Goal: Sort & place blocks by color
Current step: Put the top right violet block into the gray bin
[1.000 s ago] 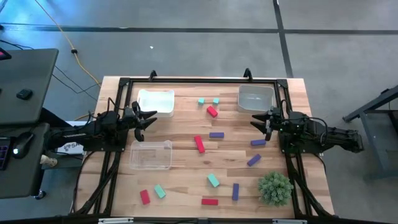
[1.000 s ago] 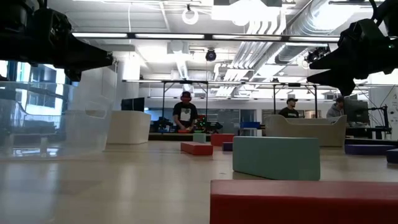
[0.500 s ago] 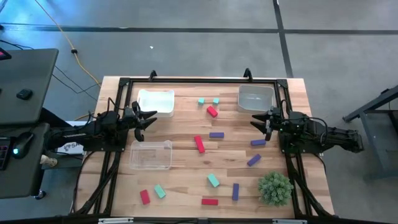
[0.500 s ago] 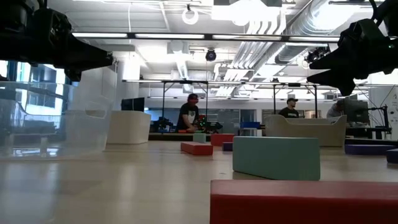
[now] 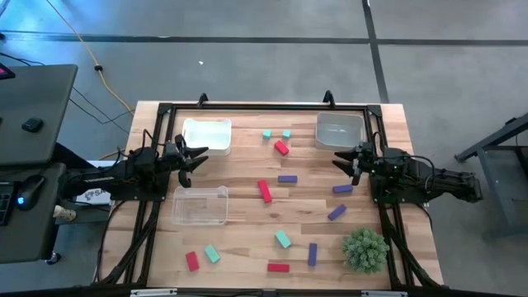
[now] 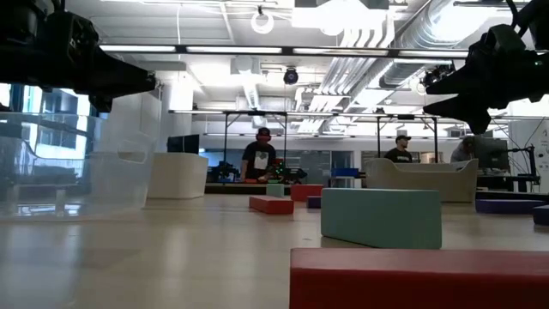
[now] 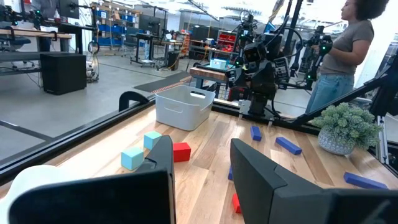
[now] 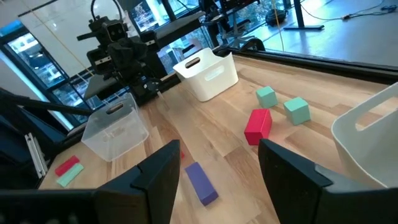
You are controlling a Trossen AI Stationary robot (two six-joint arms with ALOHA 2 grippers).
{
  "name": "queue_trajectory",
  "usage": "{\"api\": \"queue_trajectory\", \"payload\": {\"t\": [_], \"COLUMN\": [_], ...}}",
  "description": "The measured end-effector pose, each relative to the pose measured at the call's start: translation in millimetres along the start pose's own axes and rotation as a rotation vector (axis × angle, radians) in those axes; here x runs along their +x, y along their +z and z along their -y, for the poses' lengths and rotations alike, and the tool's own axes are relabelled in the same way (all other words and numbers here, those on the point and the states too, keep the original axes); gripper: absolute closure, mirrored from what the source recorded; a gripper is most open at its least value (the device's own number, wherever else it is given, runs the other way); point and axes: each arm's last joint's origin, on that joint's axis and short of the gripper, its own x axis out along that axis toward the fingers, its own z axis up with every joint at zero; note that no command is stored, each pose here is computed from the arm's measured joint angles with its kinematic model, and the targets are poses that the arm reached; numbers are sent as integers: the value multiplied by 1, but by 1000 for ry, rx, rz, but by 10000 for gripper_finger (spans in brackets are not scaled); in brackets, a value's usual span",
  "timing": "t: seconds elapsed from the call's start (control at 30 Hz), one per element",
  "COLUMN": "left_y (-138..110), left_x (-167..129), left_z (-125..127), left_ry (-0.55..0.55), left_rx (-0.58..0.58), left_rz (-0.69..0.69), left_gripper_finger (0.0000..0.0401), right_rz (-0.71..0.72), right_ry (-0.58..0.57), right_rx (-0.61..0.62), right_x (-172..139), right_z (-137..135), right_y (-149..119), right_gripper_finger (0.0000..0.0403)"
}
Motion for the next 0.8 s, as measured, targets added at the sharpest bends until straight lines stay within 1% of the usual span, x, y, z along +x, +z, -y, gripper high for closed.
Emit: {"api": "queue_trajectory", "payload": {"t": [0.1,0.23,0.37,0.5,0.57,0.7,0.8], "left_y": [0,0,0,0,0,0,0], "left_x": [0,0,0,0,0,0,0], "left_z": [0,0,0,0,0,0,0], "left_ry": [0,0,0,0,0,0,0], "left_rx": [0,0,0,0,0,0,0], "left_rz": [0,-1,-1,0,0,-1,0], "left_gripper_finger": [325,325,325,325,325,325,325], "right_rz": [7,54,115,169,194,165,87], "right_ry": [3,26,56,71,54,5,-30], "right_rx": [4,6,5,-42,-66,-91,-109], "right_x": [0,-2,-9,-18,-22,-30,-33], "right_z": [0,-4,-11,-18,-20,-24,-29], "right_y": [1,8,26,43,51,63,73], "right_gripper_finger": [197,197,196,184,176,167,166]}}
